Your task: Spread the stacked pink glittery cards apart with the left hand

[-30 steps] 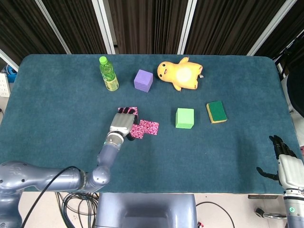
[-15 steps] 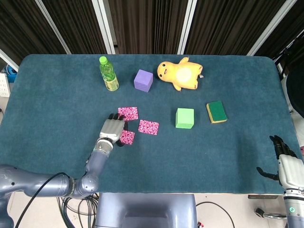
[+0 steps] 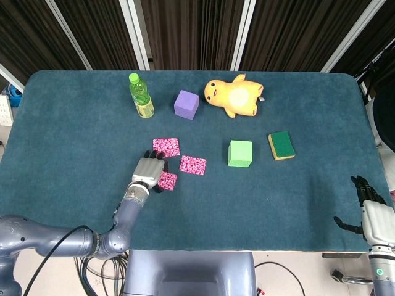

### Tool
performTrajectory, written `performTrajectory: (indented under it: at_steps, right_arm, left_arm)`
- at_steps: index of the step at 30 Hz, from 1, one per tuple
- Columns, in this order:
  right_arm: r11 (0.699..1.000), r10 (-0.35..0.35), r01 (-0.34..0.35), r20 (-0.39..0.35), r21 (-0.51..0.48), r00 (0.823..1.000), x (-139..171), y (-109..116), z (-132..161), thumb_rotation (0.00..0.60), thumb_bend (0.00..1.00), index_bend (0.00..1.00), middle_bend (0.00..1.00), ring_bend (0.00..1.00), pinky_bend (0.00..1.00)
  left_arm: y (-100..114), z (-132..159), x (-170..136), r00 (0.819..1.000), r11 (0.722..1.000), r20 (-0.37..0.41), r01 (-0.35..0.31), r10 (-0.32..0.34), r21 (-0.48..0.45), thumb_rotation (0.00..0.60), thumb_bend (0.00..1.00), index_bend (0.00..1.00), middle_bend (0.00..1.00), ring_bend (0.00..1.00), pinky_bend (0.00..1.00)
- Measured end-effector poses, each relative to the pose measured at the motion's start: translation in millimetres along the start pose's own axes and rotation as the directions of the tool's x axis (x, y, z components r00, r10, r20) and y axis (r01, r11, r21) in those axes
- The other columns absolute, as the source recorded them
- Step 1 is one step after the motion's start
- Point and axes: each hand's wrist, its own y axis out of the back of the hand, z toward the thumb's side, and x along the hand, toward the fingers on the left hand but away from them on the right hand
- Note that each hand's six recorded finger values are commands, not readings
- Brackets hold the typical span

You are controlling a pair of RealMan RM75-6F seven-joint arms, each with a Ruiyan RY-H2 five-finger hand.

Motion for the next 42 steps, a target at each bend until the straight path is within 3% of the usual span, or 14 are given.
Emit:
performTrajectory:
  at_steps: [8, 19, 24, 32, 36, 42]
  right_arm:
    - [1.0, 0.002, -0.002, 0.002, 0.0, 1.0, -1, 0, 0, 0.6, 0.16, 0.08, 0.05, 0.13, 0.23]
    - [1.0, 0.006, -0.006, 0.005, 0.003, 1.0, 0, -1, 0, 0.6, 0.16, 0.08, 0.05, 0.13, 0.23]
    - [1.0, 0.003, -0.003, 0.005, 0.005, 1.0, 0, 0, 0, 0.6, 0.16, 0.08, 0.05, 0.13, 0.23]
    - [1.0, 0.001, -0.001, 0.0, 0.021, 1.0, 0, 0, 1, 0.6, 0.16, 0.08, 0.05, 0.13, 0.23]
    - [1.0, -0.012, 0.012, -0.007, 0.028, 1.0, 0, 2, 2, 0.6, 0.16, 0.08, 0.05, 0.13, 0.23]
    - [0.999, -0.045, 0.046, -0.035, 0.022, 0.998, 1, 6, 6, 0.6, 0.16, 0.08, 0.05, 0.13, 0.23]
  left_arm:
    - [8, -1, -4, 1.0, 1.0, 0.002, 0.002, -0.002, -0.005, 0.6, 0.13, 0.36, 0.13, 0.0, 0.0]
    - [48, -7, -16, 0.995, 0.991, 0.025, -0.095, 0.098, -0.096, 0.6, 0.13, 0.36, 0.13, 0.0, 0.0]
    - [65, -17, -22, 0.983, 0.98, 0.047, -0.169, 0.175, -0.105, 0.6, 0.14, 0.22, 0.13, 0.0, 0.0]
    - [85, -83, -58, 0.937, 0.939, 0.059, -0.34, 0.343, -0.058, 0.6, 0.14, 0.15, 0.13, 0.0, 0.0]
    - [75, -125, -87, 0.928, 0.926, 0.032, -0.369, 0.372, -0.079, 0.6, 0.13, 0.15, 0.13, 0.0, 0.0]
    - [47, -180, -136, 0.93, 0.915, -0.014, -0.364, 0.367, -0.173, 0.6, 0.13, 0.15, 0.12, 0.0, 0.0]
